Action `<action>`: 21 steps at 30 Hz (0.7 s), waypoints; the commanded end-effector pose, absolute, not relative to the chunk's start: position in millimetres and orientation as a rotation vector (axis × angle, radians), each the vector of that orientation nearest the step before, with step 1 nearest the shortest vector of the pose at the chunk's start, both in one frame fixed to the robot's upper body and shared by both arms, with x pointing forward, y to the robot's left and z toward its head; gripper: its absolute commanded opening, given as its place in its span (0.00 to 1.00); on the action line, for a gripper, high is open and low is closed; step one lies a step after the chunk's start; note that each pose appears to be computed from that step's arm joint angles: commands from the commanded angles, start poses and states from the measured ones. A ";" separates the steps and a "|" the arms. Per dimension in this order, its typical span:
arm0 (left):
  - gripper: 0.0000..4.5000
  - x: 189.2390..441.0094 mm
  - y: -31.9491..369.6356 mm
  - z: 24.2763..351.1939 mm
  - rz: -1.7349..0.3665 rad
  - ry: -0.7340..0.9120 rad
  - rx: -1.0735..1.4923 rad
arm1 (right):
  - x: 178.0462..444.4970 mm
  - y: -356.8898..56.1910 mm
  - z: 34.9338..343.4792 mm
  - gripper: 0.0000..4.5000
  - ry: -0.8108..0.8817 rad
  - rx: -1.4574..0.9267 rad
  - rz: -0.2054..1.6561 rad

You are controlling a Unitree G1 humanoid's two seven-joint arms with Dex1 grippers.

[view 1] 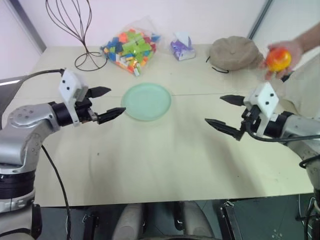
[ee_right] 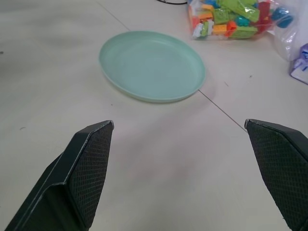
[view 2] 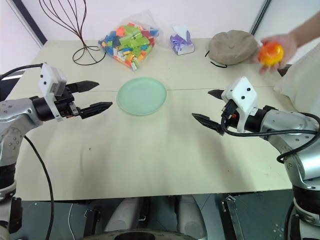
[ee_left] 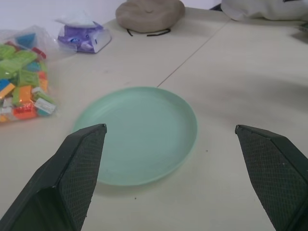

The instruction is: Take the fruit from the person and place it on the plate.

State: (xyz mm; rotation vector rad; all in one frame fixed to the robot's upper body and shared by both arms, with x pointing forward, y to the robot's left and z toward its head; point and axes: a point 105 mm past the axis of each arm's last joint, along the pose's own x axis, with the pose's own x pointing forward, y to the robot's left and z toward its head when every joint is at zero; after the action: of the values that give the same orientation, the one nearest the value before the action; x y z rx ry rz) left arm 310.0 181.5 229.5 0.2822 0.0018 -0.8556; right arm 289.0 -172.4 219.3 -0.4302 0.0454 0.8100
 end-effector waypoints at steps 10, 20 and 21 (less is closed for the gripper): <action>1.00 301.9 181.1 245.0 -0.841 -0.057 0.274 | 291.6 -169.4 230.1 1.00 -0.006 -0.462 0.830; 1.00 302.2 179.8 244.8 -0.845 -0.058 0.273 | 291.3 -170.1 230.6 1.00 -0.005 -0.466 0.830; 1.00 302.3 179.9 244.7 -0.845 -0.058 0.274 | 291.3 -170.2 230.5 1.00 -0.005 -0.466 0.830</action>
State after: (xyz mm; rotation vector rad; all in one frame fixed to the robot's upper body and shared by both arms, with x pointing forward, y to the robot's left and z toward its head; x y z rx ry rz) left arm 306.1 181.0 230.3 0.2374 -0.0068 -0.8430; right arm 292.6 -170.1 217.7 -0.4337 0.0468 0.8387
